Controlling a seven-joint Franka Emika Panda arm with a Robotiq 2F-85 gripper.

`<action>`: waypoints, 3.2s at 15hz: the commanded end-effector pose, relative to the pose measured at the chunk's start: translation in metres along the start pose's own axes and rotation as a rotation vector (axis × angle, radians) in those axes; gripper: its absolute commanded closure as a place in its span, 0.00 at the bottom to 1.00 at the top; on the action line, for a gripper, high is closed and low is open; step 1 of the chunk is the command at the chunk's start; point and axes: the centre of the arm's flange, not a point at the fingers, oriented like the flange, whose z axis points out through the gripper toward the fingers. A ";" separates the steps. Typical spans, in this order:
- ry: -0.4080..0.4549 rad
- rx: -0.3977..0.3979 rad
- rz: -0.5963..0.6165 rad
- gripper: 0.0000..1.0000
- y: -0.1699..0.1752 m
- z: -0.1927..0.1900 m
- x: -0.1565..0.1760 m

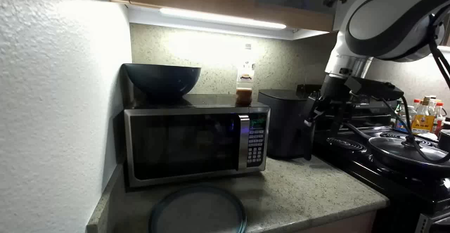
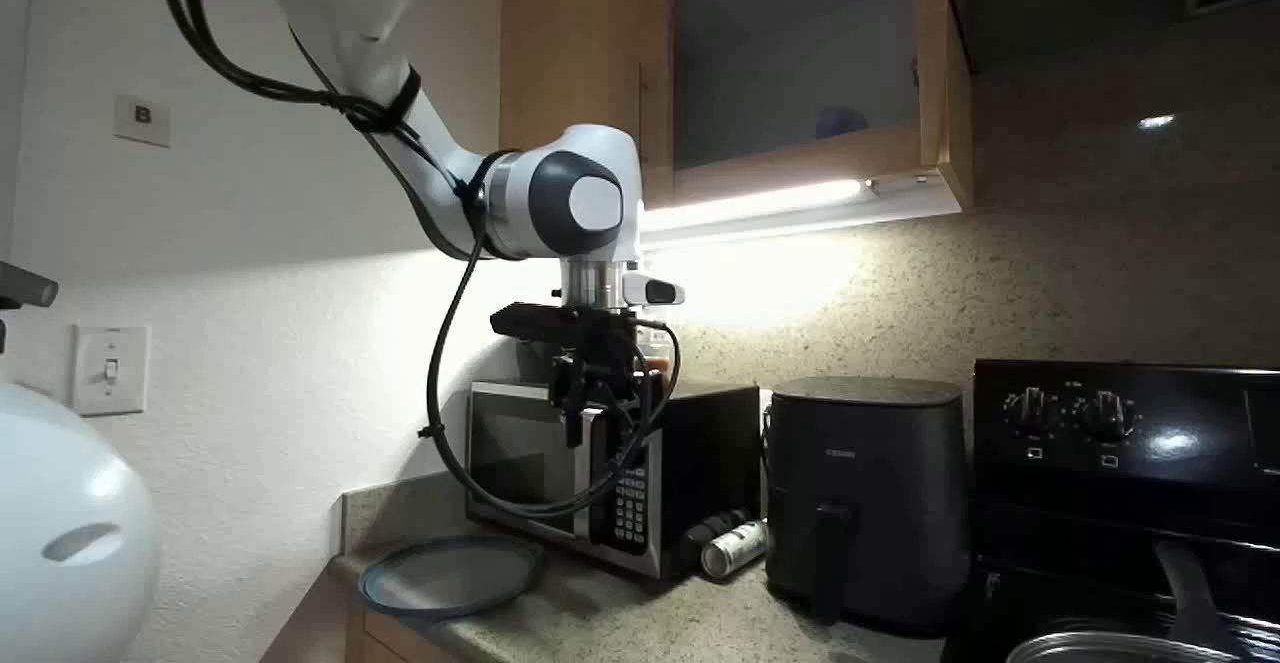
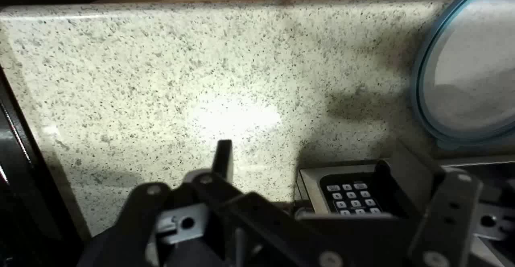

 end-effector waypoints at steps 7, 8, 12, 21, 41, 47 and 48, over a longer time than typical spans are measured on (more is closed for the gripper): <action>0.000 0.000 0.000 0.00 0.000 0.000 0.000; 0.011 -0.009 -0.003 0.00 0.000 -0.006 0.001; 0.107 -0.080 -0.016 0.00 0.001 -0.057 0.003; 0.354 -0.199 0.040 0.00 0.007 -0.182 -0.007; 0.764 -0.353 0.062 0.00 0.032 -0.351 0.083; 0.768 -0.346 0.060 0.00 0.032 -0.350 0.085; 0.767 -0.346 0.060 0.00 0.032 -0.350 0.086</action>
